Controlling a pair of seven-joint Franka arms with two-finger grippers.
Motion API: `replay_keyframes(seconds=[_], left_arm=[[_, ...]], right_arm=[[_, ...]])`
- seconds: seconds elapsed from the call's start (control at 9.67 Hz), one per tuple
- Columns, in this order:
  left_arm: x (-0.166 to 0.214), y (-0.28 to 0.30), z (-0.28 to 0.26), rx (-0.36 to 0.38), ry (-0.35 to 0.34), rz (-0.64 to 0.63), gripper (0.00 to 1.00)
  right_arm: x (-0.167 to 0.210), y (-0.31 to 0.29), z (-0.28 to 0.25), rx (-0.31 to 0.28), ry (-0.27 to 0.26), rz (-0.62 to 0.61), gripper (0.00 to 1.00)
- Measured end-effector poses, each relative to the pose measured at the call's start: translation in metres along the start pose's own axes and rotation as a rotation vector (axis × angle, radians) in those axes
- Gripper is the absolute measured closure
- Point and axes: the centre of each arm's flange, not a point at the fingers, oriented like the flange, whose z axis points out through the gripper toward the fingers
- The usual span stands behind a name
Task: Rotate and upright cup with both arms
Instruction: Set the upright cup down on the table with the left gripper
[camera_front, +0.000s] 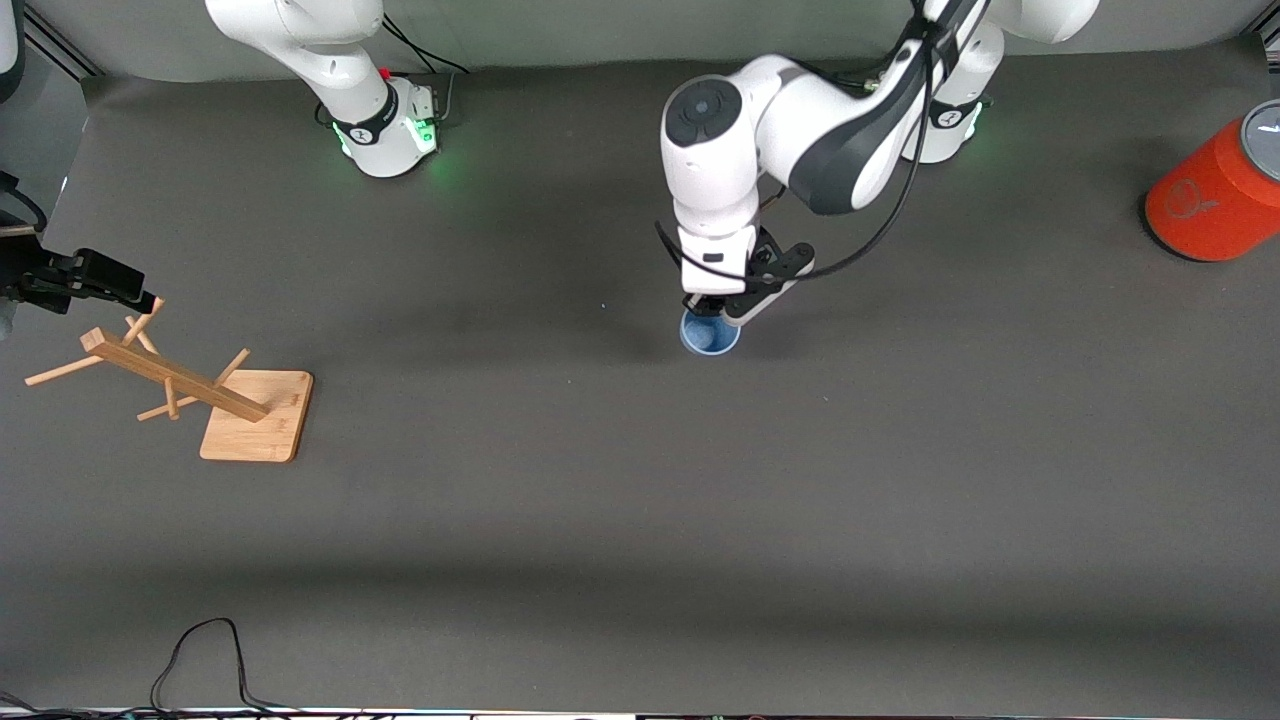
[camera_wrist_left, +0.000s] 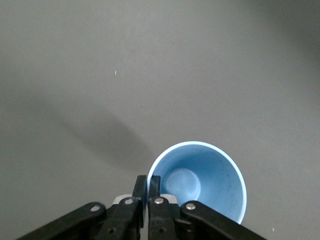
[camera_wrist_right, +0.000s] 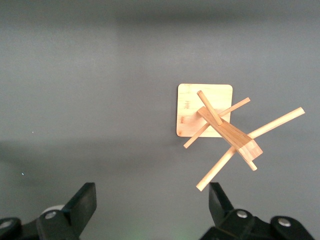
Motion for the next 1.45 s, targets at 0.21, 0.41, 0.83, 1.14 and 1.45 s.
replay_keyframes(seconds=[0.21, 0.41, 0.83, 1.14, 1.45], left_arm=[[-0.013, -0.007, 0.028, 0.003, -0.009, -0.105, 0.95], [-0.031, -0.007, 0.047, 0.021, -0.009, -0.176, 0.95], [-0.066, -0.007, 0.089, 0.050, 0.079, -0.247, 0.95], [-0.068, -0.008, 0.101, 0.065, 0.091, -0.238, 0.95], [-0.069, -0.008, 0.105, 0.068, 0.105, -0.222, 0.63]], right_arm=[[0.000, 0.000, 0.000, 0.000, 0.000, 0.000, 0.00], [0.000, 0.000, 0.000, 0.000, 0.000, 0.000, 0.00], [0.000, 0.000, 0.000, 0.000, 0.000, 0.000, 0.00], [0.000, 0.000, 0.000, 0.000, 0.000, 0.000, 0.00], [0.000, 0.000, 0.000, 0.000, 0.000, 0.000, 0.00]])
